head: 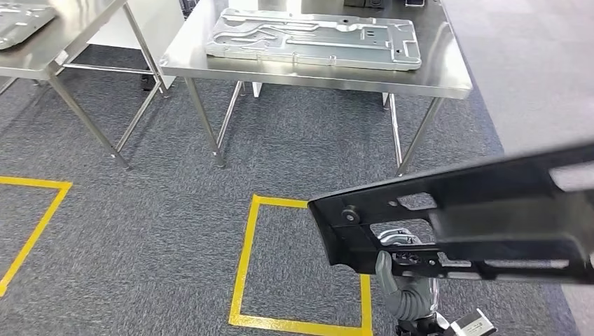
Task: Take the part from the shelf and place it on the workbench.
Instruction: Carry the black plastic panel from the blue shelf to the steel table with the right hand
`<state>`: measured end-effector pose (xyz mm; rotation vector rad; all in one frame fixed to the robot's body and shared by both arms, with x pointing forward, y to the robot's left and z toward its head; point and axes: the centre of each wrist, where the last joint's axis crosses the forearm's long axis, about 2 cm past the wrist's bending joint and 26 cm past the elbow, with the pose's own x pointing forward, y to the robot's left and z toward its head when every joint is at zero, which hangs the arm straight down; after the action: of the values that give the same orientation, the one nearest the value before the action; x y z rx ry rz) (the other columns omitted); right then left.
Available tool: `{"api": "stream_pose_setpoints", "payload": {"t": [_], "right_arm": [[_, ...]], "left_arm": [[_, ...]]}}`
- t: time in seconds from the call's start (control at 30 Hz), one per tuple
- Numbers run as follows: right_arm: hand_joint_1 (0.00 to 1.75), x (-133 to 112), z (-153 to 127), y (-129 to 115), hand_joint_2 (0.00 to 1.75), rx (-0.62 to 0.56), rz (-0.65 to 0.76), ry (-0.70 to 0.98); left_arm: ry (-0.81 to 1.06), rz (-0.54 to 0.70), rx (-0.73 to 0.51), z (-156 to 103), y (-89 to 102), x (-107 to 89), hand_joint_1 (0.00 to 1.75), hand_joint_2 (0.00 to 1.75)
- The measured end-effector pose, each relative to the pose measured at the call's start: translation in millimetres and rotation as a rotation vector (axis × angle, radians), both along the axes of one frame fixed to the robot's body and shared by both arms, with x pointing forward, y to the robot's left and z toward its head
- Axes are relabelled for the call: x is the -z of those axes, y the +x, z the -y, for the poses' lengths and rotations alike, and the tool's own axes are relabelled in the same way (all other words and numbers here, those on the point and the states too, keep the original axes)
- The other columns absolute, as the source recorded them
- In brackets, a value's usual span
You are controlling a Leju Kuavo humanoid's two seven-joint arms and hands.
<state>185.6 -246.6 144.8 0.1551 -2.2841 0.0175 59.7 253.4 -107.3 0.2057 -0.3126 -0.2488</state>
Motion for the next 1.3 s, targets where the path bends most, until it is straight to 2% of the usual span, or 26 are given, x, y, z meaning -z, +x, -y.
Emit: {"api": "stream_pose_setpoints", "payload": {"t": [0.2,0.77,1.3], "right_arm": [[1.75,0.2,0.2,-0.3,1.75,0.001,-0.001,0.003],[1.75,-0.9,0.2,0.6,1.75,0.019,0.01,-0.02],[1.75,-1.5,0.4,-2.2,1.75,0.023,0.009,-0.033]], "left_arm": [[0.0,-0.005,0.0,0.2,-4.2,0.6,0.0,1.75],[-0.017,-0.01,-0.015,0.4,-0.1,0.1,0.0,1.75],[-0.025,-0.025,-0.014,0.7,-8.7,1.3,0.0,1.75]]}}
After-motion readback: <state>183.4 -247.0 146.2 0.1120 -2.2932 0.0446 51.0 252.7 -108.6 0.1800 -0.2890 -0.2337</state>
